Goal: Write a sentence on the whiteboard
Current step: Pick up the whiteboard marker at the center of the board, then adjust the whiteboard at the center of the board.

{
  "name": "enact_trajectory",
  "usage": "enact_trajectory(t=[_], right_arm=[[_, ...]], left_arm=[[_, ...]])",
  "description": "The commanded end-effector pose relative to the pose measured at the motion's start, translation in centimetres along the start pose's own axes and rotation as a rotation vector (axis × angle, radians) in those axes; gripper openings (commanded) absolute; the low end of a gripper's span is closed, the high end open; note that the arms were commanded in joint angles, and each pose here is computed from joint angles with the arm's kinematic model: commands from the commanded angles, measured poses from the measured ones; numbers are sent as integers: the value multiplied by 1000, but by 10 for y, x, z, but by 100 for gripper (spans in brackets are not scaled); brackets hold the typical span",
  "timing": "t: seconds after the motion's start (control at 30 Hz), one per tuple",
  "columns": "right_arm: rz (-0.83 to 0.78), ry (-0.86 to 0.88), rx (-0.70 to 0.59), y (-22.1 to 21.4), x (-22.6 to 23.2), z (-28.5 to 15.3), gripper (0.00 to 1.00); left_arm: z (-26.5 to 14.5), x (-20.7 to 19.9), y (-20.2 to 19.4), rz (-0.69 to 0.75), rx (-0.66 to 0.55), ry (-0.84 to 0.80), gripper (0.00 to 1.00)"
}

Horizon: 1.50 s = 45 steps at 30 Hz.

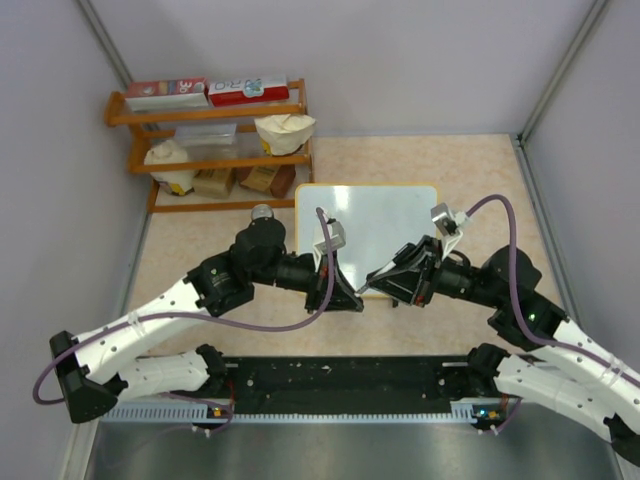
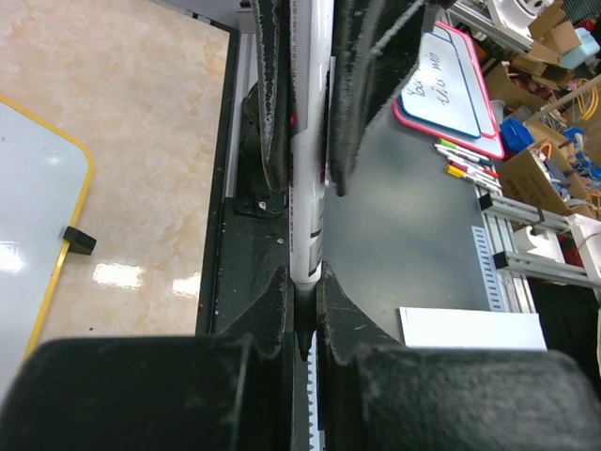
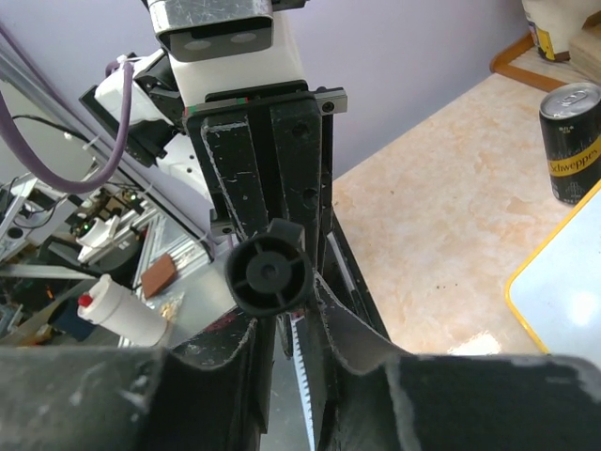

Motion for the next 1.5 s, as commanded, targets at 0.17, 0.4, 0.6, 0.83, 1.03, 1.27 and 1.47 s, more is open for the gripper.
enact_trajectory(t=[0.17,0.4,0.6,0.83,1.03,1.27,1.47], right_arm=[[-11,10,-38,9,6,-2,0],[-9,-200,-88,7,-24,-17,0],[13,-413,-119,-4,-59,-34,0],[19,-464,-77,-27,-74,-41,0],[4,-510,-53,-39,-87,-45,0],[-6,-553,-57,-45,-97,-49,0],[-12,-572,-60,-44,-100,-49,0]], left_arm=[[-4,-12,18,55,-39,-26,0],[-14,6,7,-7,-82,129,77],[-35,35,-20,-126,-183,364,92],[-56,85,-66,-346,-229,691,92],[-65,118,-86,-392,-224,895,93],[-73,150,-85,-464,-210,954,94],[-92,183,-80,-508,-280,906,94]])
Point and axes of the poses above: each gripper's point midway between its finger pads, its own z axis out along the fingers, its own x axis along the line the jaws close on, y = z × x, the point moved 3 cm from there along -z, back along the fingers, and after that the axes turned 1 degree about -z, right-handed, at the moved point
